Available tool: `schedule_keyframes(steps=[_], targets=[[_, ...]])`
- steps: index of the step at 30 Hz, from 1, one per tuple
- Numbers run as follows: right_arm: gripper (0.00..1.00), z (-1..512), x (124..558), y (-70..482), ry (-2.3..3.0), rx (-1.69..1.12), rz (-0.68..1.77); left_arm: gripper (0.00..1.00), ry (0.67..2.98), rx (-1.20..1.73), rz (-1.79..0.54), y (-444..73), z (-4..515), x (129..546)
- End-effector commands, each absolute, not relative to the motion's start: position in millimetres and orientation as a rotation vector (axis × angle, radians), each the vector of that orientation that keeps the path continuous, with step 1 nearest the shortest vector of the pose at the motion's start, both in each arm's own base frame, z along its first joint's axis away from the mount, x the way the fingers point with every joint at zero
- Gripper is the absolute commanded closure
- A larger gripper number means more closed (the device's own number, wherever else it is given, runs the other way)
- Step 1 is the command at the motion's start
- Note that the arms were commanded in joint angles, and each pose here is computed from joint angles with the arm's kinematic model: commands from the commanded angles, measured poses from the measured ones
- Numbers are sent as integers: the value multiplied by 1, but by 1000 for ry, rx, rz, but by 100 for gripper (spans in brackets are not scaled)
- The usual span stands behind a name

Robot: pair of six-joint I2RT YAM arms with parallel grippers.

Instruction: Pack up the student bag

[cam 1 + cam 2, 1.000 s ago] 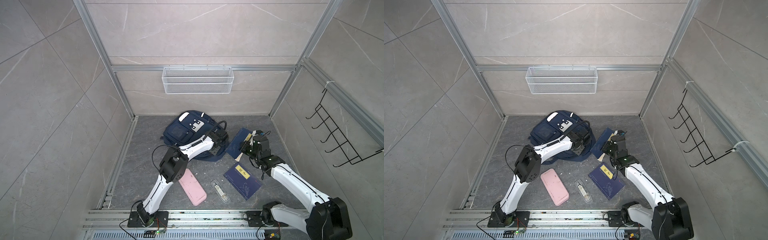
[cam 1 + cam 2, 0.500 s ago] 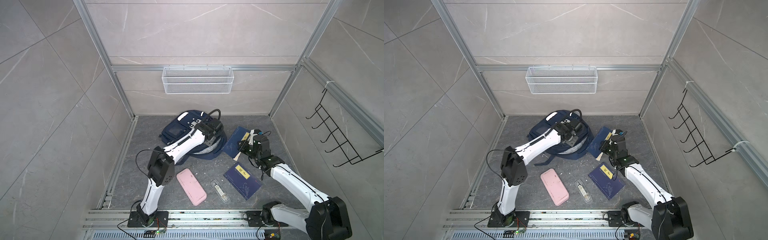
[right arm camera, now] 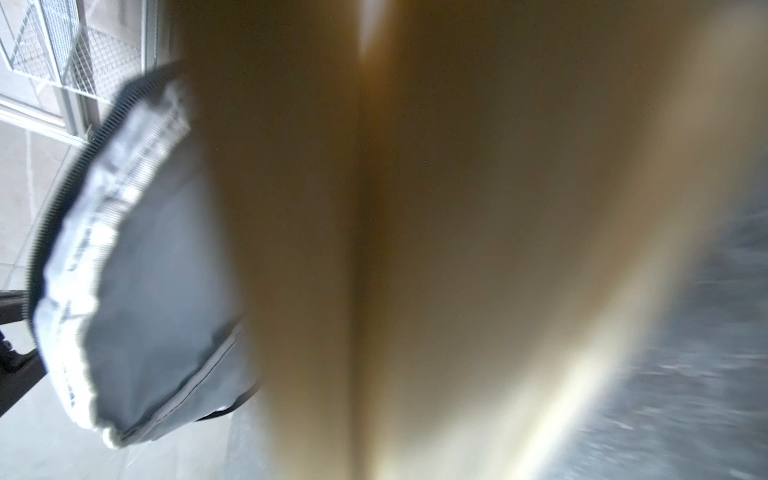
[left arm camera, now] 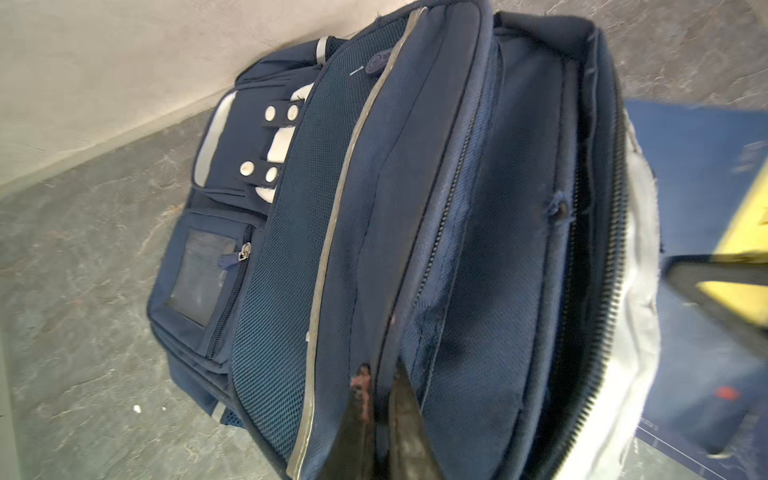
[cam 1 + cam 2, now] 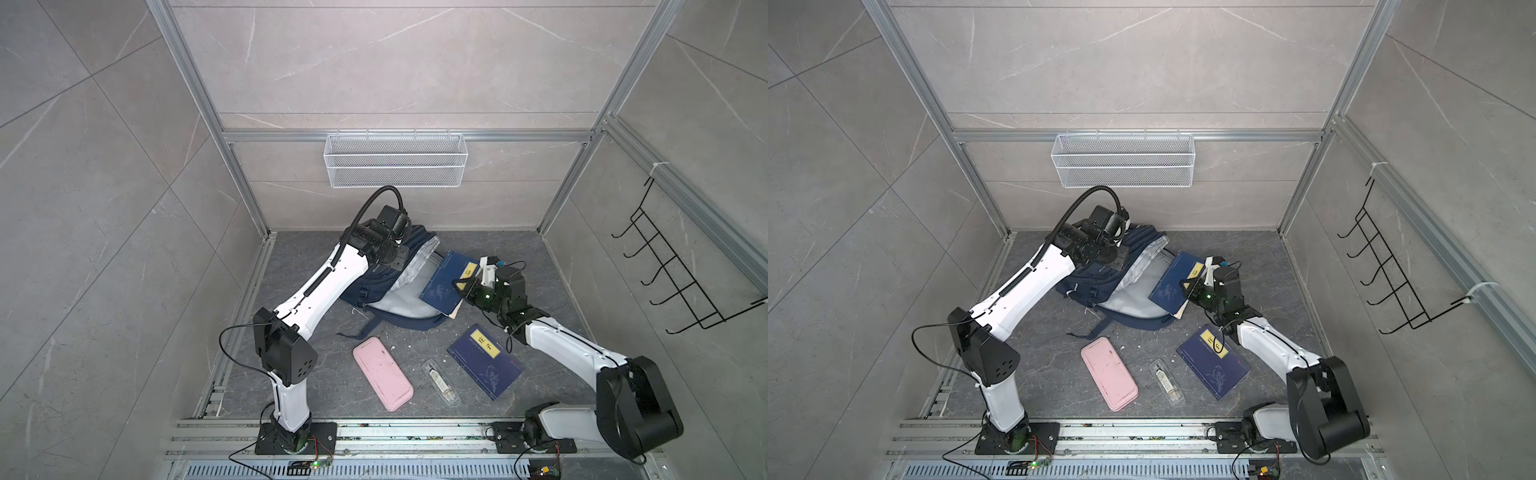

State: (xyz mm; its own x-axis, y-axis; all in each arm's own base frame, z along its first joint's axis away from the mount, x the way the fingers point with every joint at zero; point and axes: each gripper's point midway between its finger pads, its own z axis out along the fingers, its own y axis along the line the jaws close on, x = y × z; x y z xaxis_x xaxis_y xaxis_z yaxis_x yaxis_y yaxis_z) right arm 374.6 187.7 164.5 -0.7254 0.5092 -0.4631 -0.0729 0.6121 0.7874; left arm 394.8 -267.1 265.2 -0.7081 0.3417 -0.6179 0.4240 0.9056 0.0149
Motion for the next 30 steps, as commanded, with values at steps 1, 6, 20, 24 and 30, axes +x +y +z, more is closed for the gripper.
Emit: schedule_keyframes(steps=[1, 6, 20, 24, 30], targets=[[100, 197, 387, 221, 2056, 312, 1292, 100, 2269, 455, -319, -270, 328, 399], [100, 195, 413, 254, 2046, 391, 1381, 100, 2273, 445, -369, -273, 324, 395], [100, 149, 481, 353, 2100, 570, 1485, 100, 2272, 352, -533, -267, 331, 393], [100, 132, 492, 376, 2142, 567, 1462, 100, 2278, 343, -578, -265, 332, 390], [84, 106, 498, 395, 2240, 543, 1367, 100, 2274, 308, -674, -259, 333, 388]])
